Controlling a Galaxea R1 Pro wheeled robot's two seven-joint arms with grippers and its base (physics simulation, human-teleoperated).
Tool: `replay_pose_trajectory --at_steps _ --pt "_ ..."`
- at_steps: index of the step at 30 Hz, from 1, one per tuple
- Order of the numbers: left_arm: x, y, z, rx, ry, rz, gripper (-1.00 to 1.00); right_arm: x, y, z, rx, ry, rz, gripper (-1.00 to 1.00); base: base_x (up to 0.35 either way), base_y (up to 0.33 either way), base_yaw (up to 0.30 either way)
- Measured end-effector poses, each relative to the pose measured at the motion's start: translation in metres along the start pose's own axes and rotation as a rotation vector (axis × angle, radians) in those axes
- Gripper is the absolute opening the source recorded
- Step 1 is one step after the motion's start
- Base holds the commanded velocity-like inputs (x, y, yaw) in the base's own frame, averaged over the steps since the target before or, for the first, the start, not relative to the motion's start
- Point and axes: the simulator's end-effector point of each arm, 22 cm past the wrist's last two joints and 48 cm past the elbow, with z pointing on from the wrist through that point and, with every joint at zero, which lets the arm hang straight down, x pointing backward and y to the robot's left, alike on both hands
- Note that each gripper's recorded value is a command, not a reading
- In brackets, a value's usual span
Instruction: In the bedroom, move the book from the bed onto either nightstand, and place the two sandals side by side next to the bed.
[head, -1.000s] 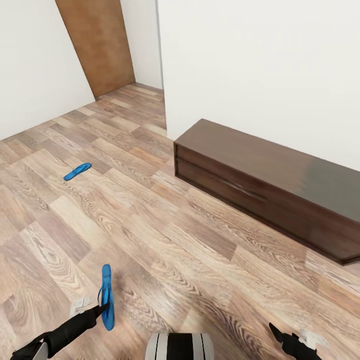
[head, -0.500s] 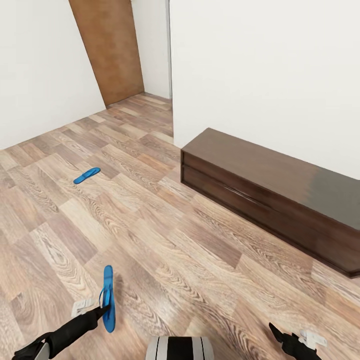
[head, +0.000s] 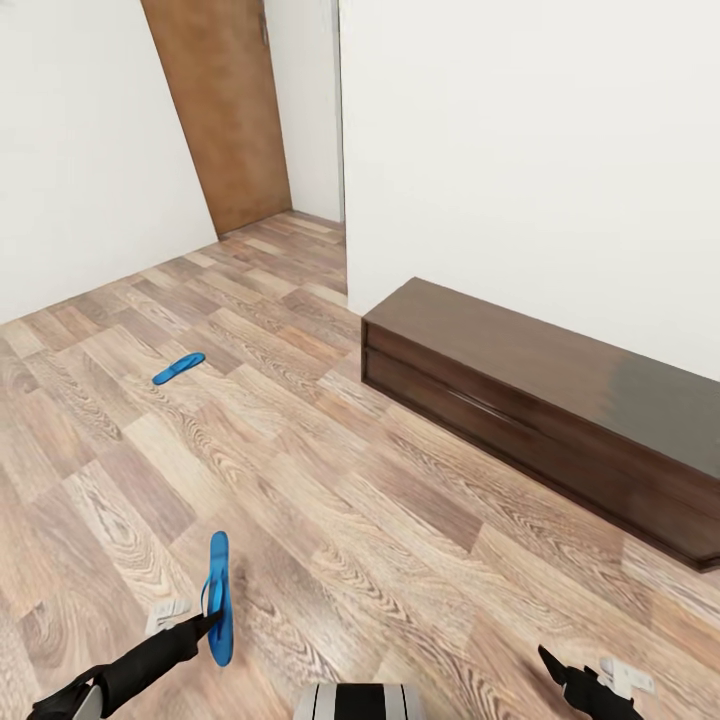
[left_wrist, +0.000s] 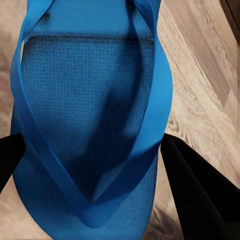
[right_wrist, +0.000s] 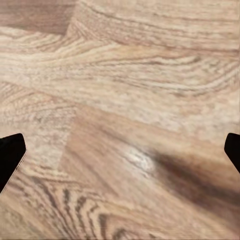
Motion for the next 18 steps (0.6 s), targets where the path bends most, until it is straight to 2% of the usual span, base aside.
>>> replay_pose_trajectory --at_steps 18 --pt "-0.029 -0.019 -0.009 0.022 -0.056 0.036 -1.0 -0.032 0.015 -0.006 -0.031 -0.066 -0.006 1.0 0.0 0.0 0.0"
